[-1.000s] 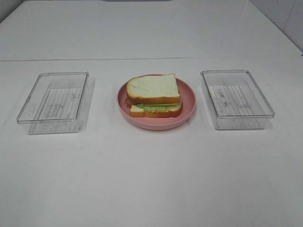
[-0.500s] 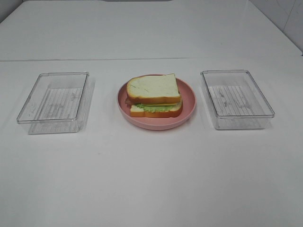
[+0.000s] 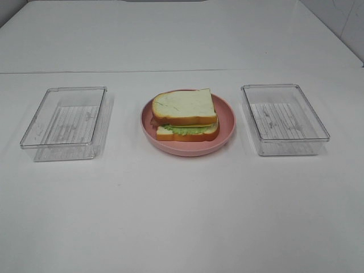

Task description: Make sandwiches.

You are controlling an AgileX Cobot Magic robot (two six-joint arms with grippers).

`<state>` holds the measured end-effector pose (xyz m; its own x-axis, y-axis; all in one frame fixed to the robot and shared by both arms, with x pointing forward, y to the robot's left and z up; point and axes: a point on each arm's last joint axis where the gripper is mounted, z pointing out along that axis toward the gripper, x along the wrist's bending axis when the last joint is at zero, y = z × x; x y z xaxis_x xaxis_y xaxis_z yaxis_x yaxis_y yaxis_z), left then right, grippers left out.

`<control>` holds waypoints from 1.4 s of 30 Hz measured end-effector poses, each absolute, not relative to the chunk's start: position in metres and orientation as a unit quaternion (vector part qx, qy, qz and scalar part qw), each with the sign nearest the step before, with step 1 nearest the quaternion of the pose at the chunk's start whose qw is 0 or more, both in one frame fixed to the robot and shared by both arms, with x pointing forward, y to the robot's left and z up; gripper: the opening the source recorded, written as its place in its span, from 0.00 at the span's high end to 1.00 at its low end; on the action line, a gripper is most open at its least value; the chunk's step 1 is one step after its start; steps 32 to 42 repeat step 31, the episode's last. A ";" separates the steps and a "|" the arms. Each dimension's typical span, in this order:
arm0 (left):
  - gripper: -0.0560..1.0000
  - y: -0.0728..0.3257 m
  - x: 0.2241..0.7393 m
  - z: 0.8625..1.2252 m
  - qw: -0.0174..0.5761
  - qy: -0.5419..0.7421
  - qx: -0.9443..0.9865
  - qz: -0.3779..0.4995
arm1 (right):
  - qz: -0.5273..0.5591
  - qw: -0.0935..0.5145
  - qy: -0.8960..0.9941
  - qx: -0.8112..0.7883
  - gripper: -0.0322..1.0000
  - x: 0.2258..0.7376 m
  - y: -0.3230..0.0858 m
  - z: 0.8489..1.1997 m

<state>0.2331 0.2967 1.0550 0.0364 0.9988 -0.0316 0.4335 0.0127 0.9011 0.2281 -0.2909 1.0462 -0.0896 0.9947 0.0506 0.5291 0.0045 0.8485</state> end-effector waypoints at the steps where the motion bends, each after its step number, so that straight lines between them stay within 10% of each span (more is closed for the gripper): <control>1: 0.17 0.297 0.233 1.055 0.393 0.594 0.603 0.360 | 0.374 0.312 0.637 0.598 0.02 0.228 -0.291 1.046; 42: 0.17 0.297 0.233 1.055 0.393 0.596 0.601 0.360 | 0.374 0.312 0.637 0.598 0.02 0.228 -0.291 1.046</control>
